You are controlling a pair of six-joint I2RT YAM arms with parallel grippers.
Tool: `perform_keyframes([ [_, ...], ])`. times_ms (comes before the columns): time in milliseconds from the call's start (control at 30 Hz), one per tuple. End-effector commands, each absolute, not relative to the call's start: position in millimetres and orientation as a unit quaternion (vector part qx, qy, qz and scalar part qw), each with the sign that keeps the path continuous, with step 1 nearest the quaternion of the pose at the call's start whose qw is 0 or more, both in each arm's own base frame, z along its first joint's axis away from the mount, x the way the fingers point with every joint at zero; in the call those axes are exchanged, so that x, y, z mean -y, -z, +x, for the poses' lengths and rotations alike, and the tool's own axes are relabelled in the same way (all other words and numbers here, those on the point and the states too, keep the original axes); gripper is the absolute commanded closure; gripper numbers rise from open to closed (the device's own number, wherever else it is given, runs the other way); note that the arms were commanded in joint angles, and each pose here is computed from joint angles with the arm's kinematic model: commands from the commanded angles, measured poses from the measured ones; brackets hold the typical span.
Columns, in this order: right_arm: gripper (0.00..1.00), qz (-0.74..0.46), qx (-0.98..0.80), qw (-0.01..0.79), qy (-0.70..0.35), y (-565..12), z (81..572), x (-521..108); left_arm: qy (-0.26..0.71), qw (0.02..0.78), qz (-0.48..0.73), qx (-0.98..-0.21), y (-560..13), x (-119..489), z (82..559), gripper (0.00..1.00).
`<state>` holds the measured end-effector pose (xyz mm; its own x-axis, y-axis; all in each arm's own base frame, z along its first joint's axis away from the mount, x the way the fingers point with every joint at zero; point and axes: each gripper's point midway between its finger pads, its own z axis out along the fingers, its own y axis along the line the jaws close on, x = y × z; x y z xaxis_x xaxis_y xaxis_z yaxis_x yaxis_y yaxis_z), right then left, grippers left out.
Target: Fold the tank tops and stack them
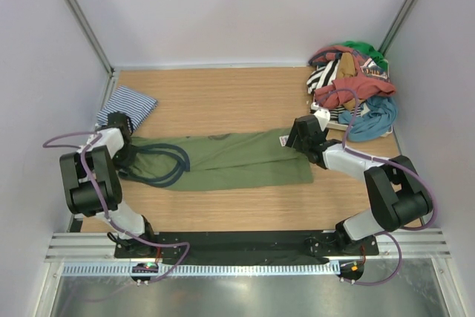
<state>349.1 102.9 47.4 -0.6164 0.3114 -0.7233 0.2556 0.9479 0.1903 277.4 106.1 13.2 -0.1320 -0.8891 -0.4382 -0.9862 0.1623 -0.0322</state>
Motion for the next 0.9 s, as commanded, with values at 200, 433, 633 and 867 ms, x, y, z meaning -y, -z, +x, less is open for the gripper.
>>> perform_keyframes([
  [200, 0.28, 0.159, -0.883, 0.44, -0.048, -67.0, 361.7, -106.0, -0.031, 0.199, -0.587, -0.784, 15.1, -37.4, 359.1, 1.0],
  [433, 0.29, 0.155, -0.886, 0.434, -0.056, -62.9, 358.5, -109.8, -0.032, 0.217, -0.503, -0.836, 7.2, 26.6, 406.8, 1.0],
  [633, 0.32, 0.15, -0.901, 0.404, -0.056, -45.7, 349.7, -121.9, -0.011, 0.225, -0.46, -0.859, -1.1, 65.2, 458.1, 1.0],
  [867, 0.33, 0.112, -0.942, 0.313, -0.041, -5.3, 293.1, -147.8, 0.011, 0.26, -0.399, -0.879, -28.4, 91.8, 534.1, 1.0],
])
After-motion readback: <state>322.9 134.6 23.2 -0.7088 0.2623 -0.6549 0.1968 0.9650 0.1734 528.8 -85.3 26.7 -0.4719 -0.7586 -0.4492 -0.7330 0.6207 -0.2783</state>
